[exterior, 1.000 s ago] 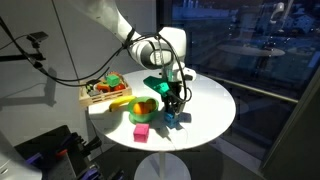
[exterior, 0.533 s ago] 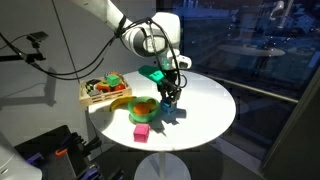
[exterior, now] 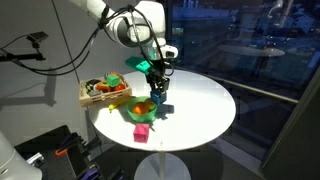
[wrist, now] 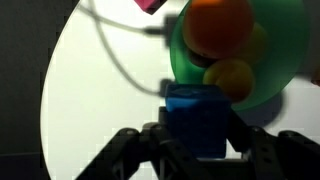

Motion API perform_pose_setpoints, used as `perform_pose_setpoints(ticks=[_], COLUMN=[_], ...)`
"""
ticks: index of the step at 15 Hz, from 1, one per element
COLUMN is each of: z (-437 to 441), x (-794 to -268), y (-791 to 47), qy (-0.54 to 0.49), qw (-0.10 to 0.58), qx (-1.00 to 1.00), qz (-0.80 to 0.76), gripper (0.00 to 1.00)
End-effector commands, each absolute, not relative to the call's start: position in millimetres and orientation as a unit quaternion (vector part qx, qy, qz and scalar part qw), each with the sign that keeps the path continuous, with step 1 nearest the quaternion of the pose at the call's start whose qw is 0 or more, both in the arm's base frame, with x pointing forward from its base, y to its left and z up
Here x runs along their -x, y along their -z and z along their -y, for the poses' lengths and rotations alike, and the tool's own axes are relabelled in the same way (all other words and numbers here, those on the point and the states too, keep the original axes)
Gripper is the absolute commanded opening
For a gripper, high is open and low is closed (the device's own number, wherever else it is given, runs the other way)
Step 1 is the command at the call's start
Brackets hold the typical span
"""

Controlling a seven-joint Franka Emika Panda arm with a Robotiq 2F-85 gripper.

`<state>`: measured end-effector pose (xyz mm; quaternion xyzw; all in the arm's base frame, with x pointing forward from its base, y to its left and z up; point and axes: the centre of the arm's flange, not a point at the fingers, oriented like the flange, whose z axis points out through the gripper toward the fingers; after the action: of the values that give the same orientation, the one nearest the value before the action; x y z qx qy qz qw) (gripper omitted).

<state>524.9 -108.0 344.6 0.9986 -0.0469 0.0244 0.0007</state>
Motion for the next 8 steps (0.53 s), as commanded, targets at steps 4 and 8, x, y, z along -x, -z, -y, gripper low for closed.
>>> perform_pose_setpoints(ticks=[4,8], z=[73.9,56.8], x=[-486.7,-473.8], y=[-366.5,-358.6], qy=[-0.039,-0.035], qw=[-0.016,-0.020], qx=[-0.999,-0.999], qz=[0.010,-0.025], gripper=[0.31,0.31])
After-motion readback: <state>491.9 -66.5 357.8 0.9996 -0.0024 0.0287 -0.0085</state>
